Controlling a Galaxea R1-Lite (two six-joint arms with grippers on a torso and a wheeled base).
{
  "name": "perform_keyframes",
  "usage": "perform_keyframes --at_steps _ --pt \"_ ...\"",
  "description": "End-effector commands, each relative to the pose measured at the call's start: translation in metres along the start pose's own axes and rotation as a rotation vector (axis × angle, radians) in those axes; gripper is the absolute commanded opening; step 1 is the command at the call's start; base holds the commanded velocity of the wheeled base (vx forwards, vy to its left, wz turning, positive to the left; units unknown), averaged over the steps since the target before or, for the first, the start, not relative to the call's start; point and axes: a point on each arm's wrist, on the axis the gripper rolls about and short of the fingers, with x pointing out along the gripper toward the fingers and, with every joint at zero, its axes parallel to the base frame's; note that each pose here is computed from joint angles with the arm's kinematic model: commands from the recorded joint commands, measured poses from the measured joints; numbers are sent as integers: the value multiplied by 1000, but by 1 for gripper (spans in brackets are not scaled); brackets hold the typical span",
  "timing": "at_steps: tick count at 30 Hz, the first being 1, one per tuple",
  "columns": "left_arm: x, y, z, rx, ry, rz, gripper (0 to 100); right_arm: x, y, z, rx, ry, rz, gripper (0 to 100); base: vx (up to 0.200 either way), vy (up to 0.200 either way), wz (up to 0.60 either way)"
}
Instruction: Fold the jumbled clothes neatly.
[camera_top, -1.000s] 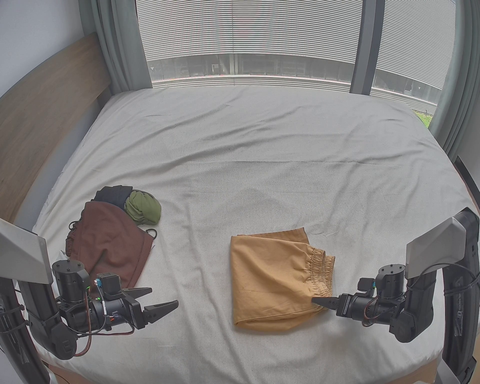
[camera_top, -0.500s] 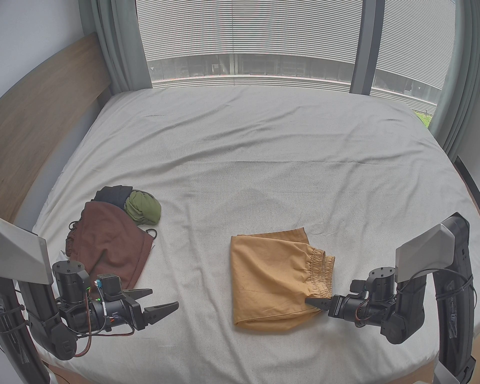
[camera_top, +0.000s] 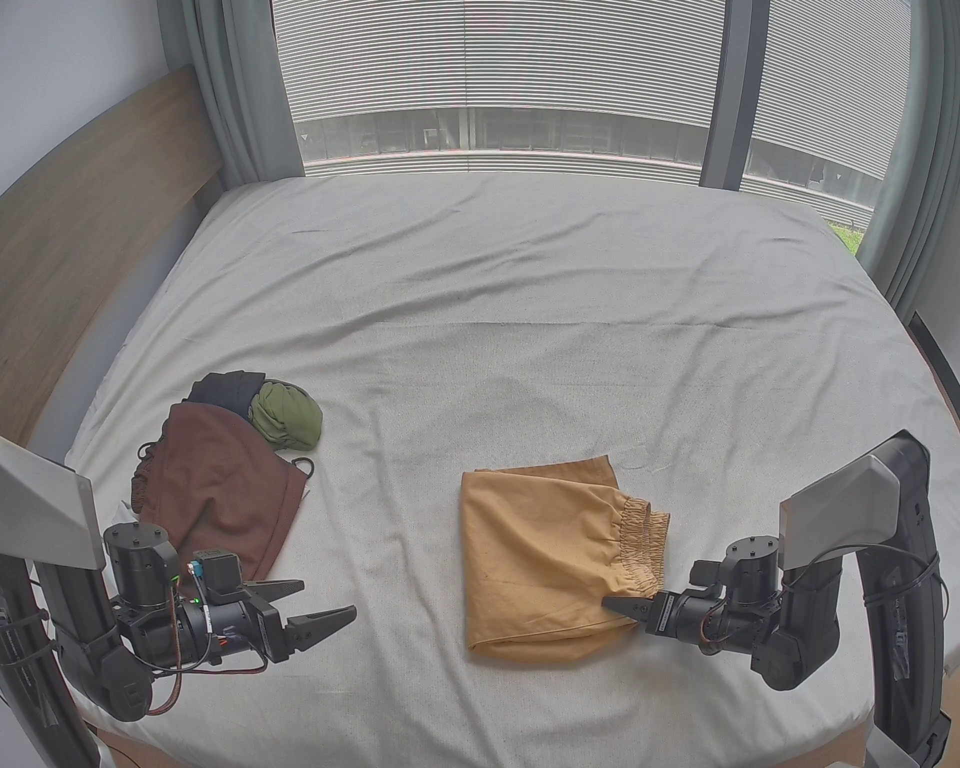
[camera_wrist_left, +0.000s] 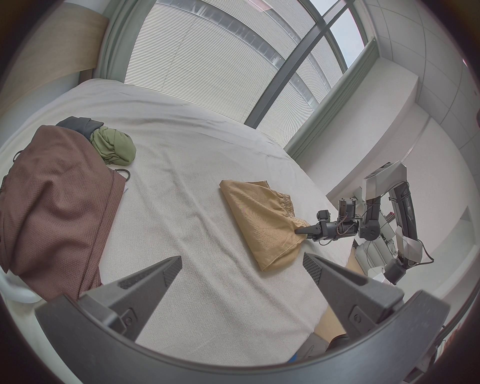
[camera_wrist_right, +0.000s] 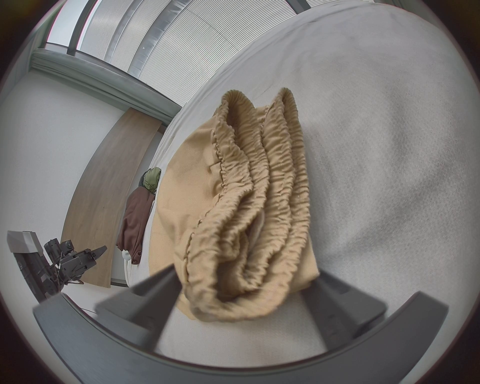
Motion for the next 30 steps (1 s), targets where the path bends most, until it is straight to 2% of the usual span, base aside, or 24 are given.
perform_keyframes --at_steps 1,12,22,30 --pt "0 0 0 -1 1 0 100 1 0 -1 1 4 1 0 0 0 0" --pt "0 1 -1 -2 2 3 100 -4 9 7 -15 -23 24 0 0 0 0" --pt "-4 0 -3 -11 12 8 100 -29 73 34 -114 -137 200 0 0 0 0" --pt "-5 -1 -4 -6 17 9 100 -39 97 47 -145 -197 280 0 0 0 0"
